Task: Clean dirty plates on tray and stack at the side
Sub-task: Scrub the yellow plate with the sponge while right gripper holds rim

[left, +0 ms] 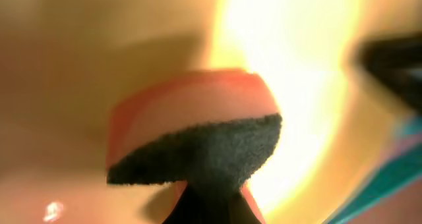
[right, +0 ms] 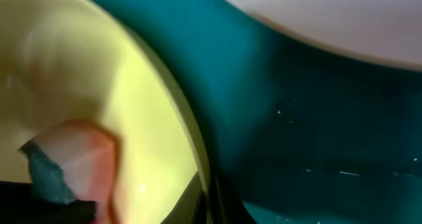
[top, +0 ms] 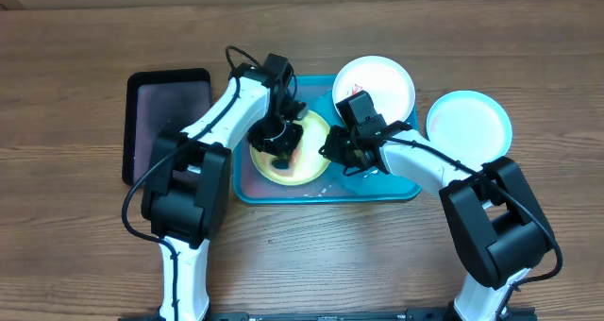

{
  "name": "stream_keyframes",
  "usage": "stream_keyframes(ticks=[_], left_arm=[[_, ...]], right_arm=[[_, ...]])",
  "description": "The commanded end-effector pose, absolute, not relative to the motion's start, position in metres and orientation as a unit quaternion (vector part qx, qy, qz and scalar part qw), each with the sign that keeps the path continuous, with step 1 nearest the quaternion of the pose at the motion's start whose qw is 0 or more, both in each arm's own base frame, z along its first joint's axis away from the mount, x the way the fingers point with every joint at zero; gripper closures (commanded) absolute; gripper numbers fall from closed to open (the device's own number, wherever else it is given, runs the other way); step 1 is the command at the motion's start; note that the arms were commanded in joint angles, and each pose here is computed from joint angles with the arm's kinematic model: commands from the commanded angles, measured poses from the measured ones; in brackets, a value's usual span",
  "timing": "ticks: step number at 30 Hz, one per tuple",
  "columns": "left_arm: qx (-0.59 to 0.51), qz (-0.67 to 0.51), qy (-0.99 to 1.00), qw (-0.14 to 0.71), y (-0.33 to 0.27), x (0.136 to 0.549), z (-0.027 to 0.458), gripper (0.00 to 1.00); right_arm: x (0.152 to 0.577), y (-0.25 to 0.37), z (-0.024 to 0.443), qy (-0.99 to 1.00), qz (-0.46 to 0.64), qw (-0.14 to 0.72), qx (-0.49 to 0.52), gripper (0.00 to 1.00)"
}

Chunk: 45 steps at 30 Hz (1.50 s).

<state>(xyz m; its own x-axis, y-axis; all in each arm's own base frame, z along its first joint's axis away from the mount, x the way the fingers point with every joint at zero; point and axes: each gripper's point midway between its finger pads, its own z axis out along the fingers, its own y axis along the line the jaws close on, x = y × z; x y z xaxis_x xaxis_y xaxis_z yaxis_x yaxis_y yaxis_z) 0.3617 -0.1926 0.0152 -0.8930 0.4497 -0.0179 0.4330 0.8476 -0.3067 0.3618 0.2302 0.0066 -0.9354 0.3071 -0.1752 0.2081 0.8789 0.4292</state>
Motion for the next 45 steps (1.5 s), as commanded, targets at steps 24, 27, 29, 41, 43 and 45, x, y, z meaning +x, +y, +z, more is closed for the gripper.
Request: stream_keyframes(ticks=[24, 27, 29, 41, 43, 45], left_arm=[[-0.274, 0.266, -0.921, 0.079, -0.222, 0.326, 0.024, 0.96], [-0.296, 0.305, -0.903, 0.062, -0.234, 0.327, 0.031, 0.96], [-0.289, 0.296, -0.909, 0.041, -0.235, 0.339, 0.028, 0.96], [0.077, -0.162, -0.979, -0.092, -0.091, 0.414, 0.009, 0.96], [0.074, -0.162, -0.982, -0.059, -0.091, 0.399, 0.007, 0.96], [0.055, -0.135, -0.989, -0.008, -0.102, 0.378, 0.004, 0.96]], right_arm=[[0.364, 0.229, 0.005, 0.961, 0.207, 0.118, 0.141, 0.95], [0.363, 0.229, 0.005, 0.961, 0.207, 0.118, 0.141, 0.95], [0.363, 0.229, 0.005, 0.961, 0.207, 0.118, 0.141, 0.95], [0.364, 0.229, 0.005, 0.961, 0.207, 0.118, 0.141, 0.95], [0.364, 0.229, 0.005, 0.961, 0.207, 0.118, 0.141, 0.95], [0.364, 0.229, 0.005, 0.961, 0.207, 0.118, 0.141, 0.95]])
